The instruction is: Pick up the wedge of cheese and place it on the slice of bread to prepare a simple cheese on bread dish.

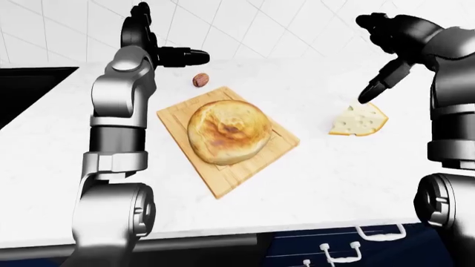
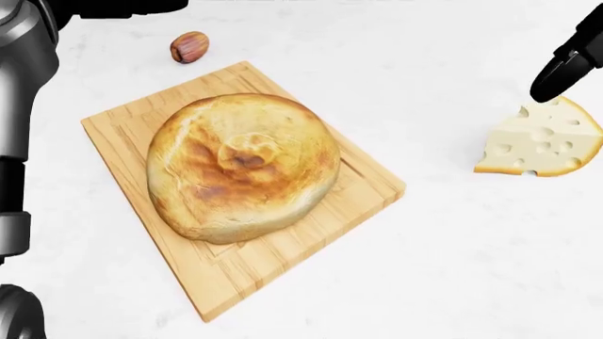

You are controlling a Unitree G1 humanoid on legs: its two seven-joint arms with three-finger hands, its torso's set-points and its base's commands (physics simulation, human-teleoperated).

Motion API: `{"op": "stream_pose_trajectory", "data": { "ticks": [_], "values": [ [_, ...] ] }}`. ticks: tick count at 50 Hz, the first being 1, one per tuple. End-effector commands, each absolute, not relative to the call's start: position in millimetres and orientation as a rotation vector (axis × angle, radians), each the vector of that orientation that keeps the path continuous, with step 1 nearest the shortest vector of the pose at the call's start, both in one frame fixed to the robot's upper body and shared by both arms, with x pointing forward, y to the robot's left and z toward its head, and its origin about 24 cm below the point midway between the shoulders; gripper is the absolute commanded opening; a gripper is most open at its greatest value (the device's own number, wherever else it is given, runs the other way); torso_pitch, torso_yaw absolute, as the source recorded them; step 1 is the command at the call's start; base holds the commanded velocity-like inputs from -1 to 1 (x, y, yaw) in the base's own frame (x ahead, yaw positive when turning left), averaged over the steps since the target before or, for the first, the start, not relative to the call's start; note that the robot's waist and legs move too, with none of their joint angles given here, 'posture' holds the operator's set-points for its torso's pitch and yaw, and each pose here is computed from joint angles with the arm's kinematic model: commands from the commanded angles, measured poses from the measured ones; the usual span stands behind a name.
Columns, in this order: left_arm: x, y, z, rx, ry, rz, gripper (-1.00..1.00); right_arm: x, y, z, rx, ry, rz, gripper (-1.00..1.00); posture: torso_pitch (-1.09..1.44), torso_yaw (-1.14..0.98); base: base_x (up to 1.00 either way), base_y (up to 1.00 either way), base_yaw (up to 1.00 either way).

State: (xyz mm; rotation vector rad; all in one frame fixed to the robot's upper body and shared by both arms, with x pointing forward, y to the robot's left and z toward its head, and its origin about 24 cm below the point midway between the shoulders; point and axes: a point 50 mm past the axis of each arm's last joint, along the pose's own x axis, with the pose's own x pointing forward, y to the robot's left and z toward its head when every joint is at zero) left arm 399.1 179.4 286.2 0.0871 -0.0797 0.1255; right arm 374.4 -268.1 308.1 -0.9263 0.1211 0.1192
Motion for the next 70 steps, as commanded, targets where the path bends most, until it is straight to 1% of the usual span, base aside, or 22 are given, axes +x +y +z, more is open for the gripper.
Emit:
{"op": "stream_pose_trajectory", "data": {
  "ticks": [1, 10, 15, 24, 30, 45, 57, 70],
  "values": [
    [392.3, 177.2, 315.4, 0.087, -0.197, 0.124, 1.0, 367.5, -265.6, 333.7, -0.997, 0.043, 0.101, 1.0, 0.0, 0.0, 0.0, 0.0, 0.0],
    [393.2, 175.6, 315.2, 0.093, -0.197, 0.122, 1.0, 379.2, -264.4, 318.3, -1.201, 0.158, 0.157, 1.0, 0.0, 0.0, 0.0, 0.0, 0.0],
    [393.9, 177.0, 313.4, 0.095, -0.195, 0.125, 1.0, 391.3, -258.2, 298.0, -1.374, 0.225, 0.179, 1.0, 0.0, 0.0, 0.0, 0.0, 0.0],
    [394.8, 178.2, 310.4, 0.095, -0.192, 0.127, 1.0, 405.9, -236.2, 299.1, -1.525, 0.229, 0.197, 1.0, 0.0, 0.0, 0.0, 0.0, 0.0],
    [394.1, 179.1, 309.3, 0.093, -0.192, 0.126, 1.0, 410.4, -227.9, 303.4, -1.574, 0.234, 0.196, 1.0, 0.0, 0.0, 0.0, 0.0, 0.0],
    [393.6, 178.9, 308.4, 0.091, -0.193, 0.124, 1.0, 411.2, -236.5, 296.9, -1.663, 0.31, 0.167, 1.0, 0.0, 0.0, 0.0, 0.0, 0.0],
    [392.4, 179.0, 308.8, 0.094, -0.194, 0.123, 1.0, 412.6, -243.7, 280.0, -1.67, 0.345, 0.147, 1.0, 0.0, 0.0, 0.0, 0.0, 0.0],
    [391.1, 177.7, 309.4, 0.096, -0.197, 0.12, 1.0, 413.2, -248.8, 257.7, -1.652, 0.374, 0.16, 1.0, 0.0, 0.0, 0.0, 0.0, 0.0]
  ]
}}
